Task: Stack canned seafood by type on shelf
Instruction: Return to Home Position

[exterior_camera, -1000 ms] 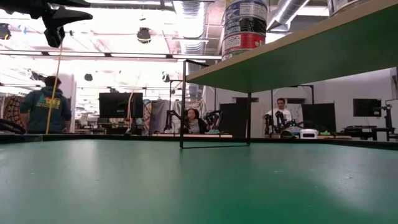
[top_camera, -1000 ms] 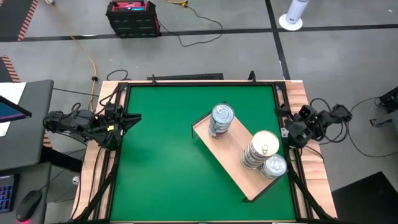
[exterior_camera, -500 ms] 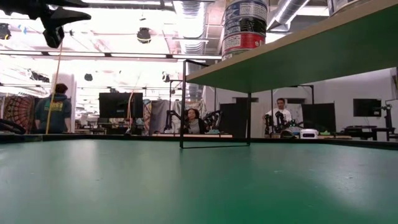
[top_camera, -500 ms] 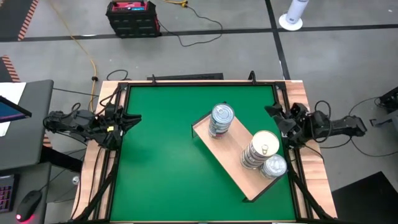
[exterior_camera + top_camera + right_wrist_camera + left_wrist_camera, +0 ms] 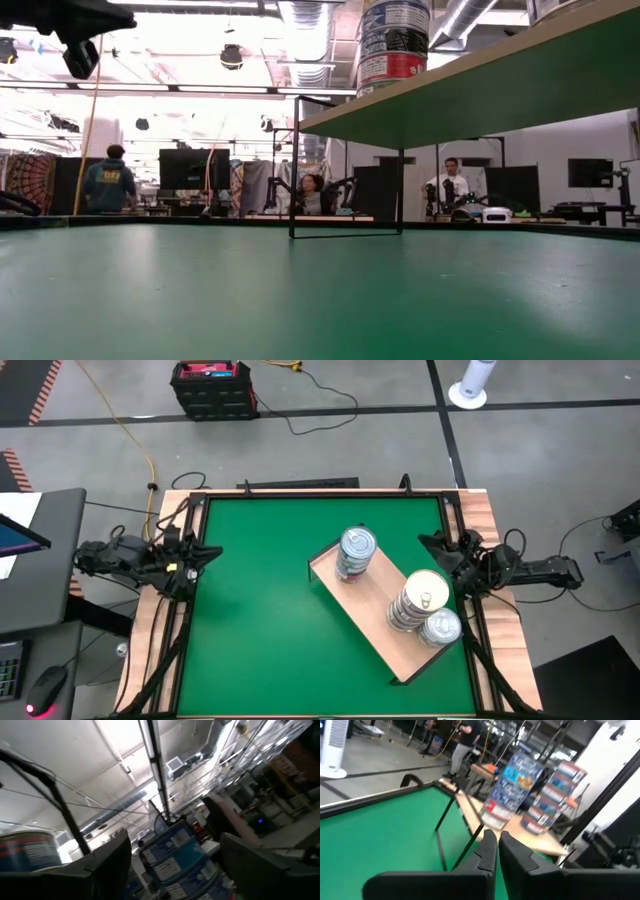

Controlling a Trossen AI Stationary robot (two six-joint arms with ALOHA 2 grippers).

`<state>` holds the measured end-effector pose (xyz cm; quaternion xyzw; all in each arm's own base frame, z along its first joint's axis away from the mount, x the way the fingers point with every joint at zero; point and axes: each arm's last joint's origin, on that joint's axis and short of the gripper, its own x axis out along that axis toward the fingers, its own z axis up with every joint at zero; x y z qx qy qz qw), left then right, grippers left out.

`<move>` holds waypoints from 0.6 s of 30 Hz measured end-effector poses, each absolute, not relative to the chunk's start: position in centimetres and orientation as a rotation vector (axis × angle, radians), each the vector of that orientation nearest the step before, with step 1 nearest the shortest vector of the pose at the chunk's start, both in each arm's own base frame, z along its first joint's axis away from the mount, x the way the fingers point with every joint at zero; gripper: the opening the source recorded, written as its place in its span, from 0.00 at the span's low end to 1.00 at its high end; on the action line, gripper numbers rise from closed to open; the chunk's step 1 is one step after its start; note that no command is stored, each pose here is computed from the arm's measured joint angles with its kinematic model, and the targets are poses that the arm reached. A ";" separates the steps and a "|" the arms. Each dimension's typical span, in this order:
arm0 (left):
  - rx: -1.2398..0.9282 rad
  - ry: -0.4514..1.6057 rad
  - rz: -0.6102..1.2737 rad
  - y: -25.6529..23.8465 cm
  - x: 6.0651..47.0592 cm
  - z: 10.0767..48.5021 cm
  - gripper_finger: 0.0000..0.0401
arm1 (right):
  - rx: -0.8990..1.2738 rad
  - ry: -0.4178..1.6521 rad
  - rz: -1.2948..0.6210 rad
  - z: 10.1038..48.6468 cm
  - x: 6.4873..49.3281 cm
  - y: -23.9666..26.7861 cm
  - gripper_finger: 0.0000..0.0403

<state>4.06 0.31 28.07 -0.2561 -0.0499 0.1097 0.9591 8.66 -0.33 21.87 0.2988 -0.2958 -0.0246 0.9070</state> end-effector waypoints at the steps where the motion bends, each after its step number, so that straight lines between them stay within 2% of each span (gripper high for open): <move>1: -0.514 -0.086 0.226 0.3 4.1 27.9 0.02 | 0.604 -0.613 -0.075 21.8 8.6 -0.4 0.81; 8: -0.479 0.016 0.259 0.3 4.0 26.8 0.00 | 0.557 -0.609 -0.249 21.5 8.6 -0.8 0.81; 18: -0.477 0.105 0.346 0.5 3.8 25.7 0.00 | 0.327 -0.368 -0.462 19.6 9.4 -1.1 0.81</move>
